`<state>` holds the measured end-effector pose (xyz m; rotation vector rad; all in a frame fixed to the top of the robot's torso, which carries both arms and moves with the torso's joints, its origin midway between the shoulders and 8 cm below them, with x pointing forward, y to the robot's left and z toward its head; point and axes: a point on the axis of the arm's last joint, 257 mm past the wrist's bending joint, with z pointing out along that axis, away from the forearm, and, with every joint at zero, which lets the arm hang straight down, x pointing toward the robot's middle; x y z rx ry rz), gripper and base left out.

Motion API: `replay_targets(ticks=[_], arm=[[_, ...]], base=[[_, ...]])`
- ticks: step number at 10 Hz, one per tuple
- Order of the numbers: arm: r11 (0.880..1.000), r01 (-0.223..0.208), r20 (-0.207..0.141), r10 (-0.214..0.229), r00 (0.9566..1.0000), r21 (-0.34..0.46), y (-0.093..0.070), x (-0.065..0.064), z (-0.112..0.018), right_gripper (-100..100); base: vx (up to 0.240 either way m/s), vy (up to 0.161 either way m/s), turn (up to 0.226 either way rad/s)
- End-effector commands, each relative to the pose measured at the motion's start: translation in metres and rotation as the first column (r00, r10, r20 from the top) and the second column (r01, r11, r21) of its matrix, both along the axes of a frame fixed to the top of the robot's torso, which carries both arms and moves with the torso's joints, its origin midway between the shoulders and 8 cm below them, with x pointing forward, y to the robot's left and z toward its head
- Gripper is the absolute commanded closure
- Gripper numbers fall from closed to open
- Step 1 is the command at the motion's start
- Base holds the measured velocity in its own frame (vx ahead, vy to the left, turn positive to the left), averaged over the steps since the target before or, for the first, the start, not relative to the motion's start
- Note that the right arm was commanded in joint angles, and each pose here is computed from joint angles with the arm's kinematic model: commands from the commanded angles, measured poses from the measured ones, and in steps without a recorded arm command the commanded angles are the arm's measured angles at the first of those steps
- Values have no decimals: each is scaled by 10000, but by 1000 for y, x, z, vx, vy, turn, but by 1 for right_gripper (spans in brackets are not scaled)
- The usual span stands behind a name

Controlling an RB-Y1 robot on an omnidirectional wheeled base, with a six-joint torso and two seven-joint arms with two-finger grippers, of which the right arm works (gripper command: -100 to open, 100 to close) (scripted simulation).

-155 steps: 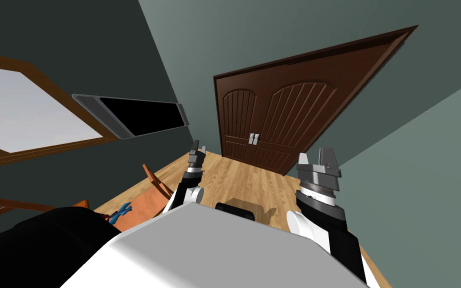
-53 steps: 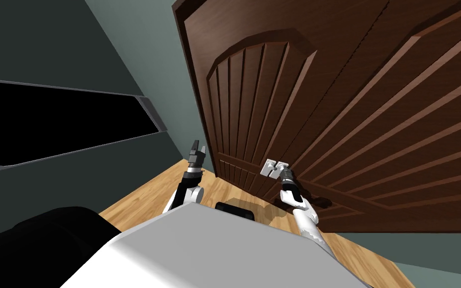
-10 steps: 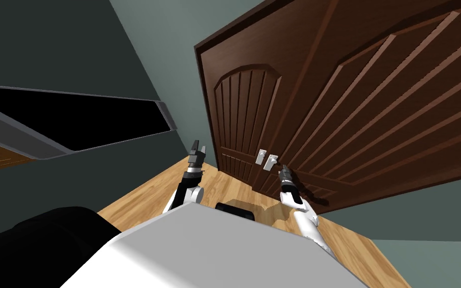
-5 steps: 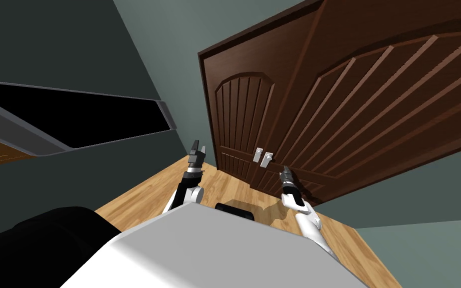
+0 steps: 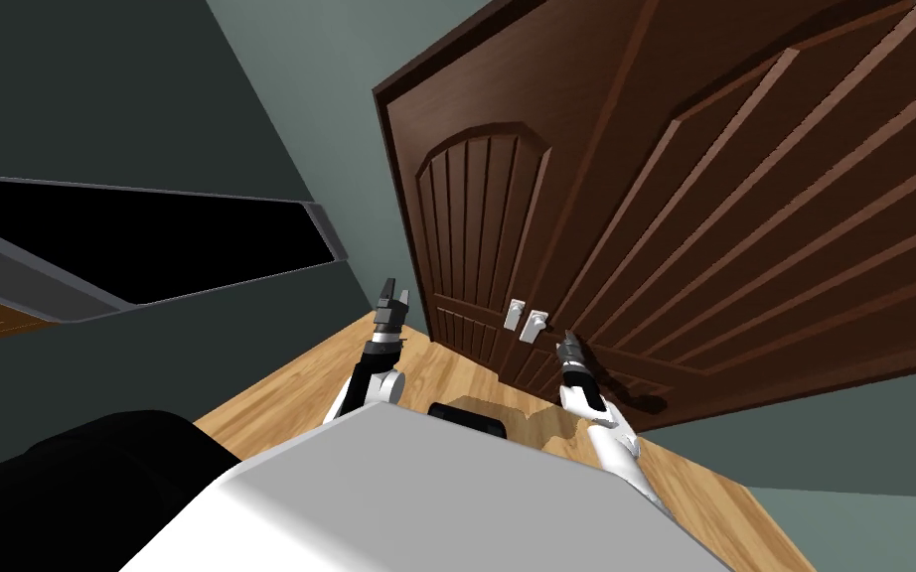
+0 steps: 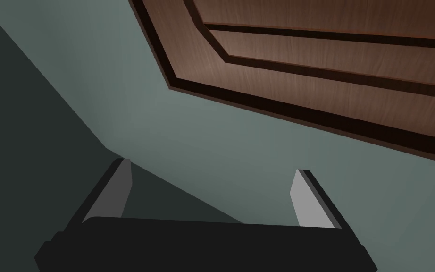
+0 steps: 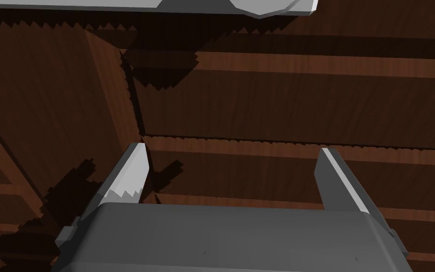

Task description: Pull the door open

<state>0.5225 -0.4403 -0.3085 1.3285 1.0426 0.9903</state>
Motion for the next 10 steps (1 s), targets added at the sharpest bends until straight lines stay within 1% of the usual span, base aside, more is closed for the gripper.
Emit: replay_targets(ticks=[1, 2, 3, 4, 9, 10], arm=[[9998, -195, 167, 195, 9997, 42, 14, 9, 7, -100], [9993, -366, 299, 363, 9989, 75, 25, 15, 12, -100], [9996, -259, 205, 257, 9995, 62, 20, 11, 8, -100], [9996, -259, 205, 257, 9995, 62, 20, 11, 8, 100], [9996, -259, 205, 257, 9995, 62, 20, 11, 8, 100], [9999, -146, 35, 145, 9999, 36, 11, 3, 0, 100]], base=[[241, 67, 125], [221, 104, 174], [98, 52, 35], [-7, -7, -33], [-20, -7, 7], [-120, -32, -37]])
